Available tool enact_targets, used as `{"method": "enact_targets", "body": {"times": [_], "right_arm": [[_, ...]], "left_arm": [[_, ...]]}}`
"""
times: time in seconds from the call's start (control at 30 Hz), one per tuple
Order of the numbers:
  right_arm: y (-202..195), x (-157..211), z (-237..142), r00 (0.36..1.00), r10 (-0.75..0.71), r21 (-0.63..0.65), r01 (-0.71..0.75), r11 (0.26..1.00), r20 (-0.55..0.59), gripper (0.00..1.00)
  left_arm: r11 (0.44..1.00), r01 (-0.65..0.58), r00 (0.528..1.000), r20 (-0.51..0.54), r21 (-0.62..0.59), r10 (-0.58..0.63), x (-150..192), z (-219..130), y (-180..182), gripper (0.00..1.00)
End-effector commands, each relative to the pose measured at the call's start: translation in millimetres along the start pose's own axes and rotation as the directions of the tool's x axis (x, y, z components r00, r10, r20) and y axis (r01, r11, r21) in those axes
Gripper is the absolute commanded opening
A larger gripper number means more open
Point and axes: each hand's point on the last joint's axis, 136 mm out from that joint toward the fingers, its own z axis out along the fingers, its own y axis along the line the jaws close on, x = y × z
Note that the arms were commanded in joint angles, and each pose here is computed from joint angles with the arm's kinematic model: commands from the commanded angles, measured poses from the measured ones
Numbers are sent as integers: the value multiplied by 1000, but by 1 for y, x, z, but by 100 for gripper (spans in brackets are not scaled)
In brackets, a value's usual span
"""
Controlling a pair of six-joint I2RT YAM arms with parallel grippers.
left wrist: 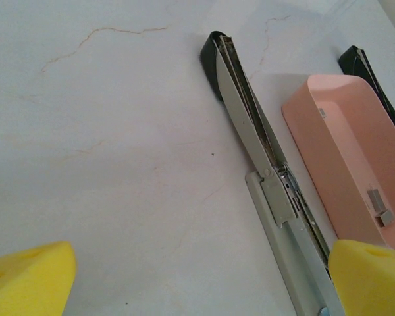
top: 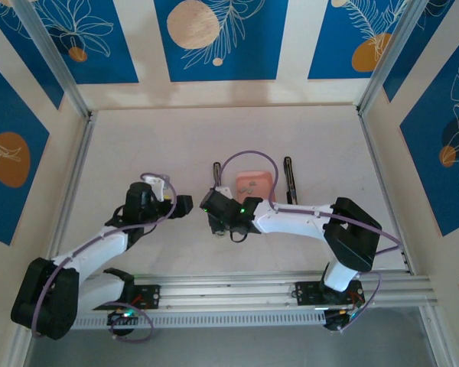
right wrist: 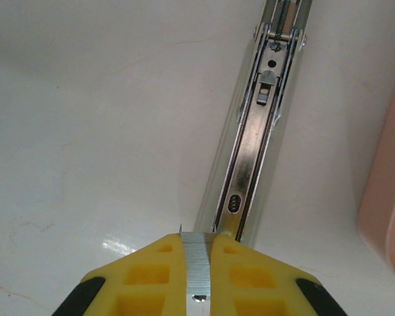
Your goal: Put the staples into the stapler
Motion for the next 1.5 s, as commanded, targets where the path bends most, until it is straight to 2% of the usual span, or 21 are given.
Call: {"method": "enact_targets", "body": {"times": [0.0,0.57,1.0,1.47], "right_arm": [[-1,0,-3,999,35,13,-35,999,36,13],[-10,4,-8,993,42,110,-54,992,109,13],[-14,15,9,996,59,100,-65,993,61,14],[-15,18,8,997,53,95,-58,994,60,13]], "left_arm": [[999,-35,999,16,-2,35,3,-3,1,98],[996,-82,996,40,-24,83,14,-5,10,99],[998,-64,997,36,-13,64,12,2,9,99],[998,-60,997,53,-13,60,8,3,9,99]]}}
